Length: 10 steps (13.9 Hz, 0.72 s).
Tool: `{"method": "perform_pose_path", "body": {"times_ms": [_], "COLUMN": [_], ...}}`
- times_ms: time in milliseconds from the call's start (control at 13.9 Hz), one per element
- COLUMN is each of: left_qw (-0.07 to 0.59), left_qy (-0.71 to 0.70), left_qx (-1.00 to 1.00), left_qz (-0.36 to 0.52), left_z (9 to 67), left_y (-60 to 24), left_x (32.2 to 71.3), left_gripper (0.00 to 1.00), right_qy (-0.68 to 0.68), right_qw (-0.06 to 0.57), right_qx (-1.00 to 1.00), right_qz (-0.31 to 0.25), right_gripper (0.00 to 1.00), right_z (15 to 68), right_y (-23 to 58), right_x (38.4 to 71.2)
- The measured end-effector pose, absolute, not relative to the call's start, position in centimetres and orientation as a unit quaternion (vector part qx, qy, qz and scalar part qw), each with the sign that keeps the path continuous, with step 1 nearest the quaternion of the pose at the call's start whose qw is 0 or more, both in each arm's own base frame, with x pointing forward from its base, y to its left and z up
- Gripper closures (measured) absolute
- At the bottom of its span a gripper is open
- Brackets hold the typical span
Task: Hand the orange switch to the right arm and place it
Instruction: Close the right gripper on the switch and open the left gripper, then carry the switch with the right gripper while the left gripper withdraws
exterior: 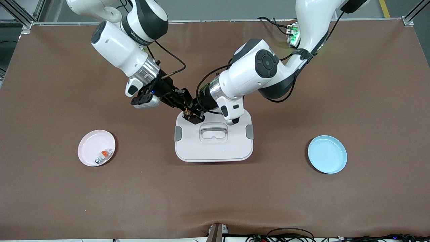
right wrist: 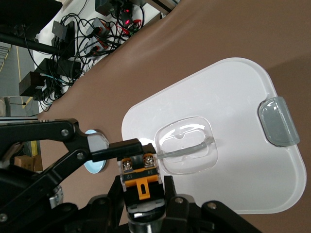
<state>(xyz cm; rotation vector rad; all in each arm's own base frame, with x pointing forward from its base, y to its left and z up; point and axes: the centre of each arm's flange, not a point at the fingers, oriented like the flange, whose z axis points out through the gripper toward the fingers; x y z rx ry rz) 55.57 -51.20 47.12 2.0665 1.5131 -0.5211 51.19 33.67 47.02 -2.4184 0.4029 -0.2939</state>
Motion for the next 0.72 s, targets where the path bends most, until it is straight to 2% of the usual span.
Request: {"method": "perform_pose_path", "body": {"times_ms": [360,504,576,720], "left_qw": [0.261,0.263,0.265,0.270], "left_qy": [0.559,0.558,0.558,0.558], "left_qx": [0.764,0.763,0.762,0.761], "left_qz": [-0.193,-0.192,-0.191,-0.190], "left_z": [47.1,47.3,47.6,48.1], "left_y": [-51.2,-51.2,-51.1,-51.0], "left_x": [55.6,55.6,55.7,56.0], "left_gripper": [0.27,0.12,0.01,0.00], "right_qy": [0.154,0.155,0.156,0.156], "right_qw": [0.330,0.328,0.328,0.328], "right_qx": [-0.925,-0.925,-0.926,-0.926], "right_qz": [-0.112,-0.109,-0.108,-0.108], "right_gripper": [0.63,0.63,0.63,0.63], "right_z": [47.0,46.8,46.7,46.6], "right_y": [33.7,33.7,33.7,33.7], "right_x": [51.2,51.1,51.1,51.1]}}
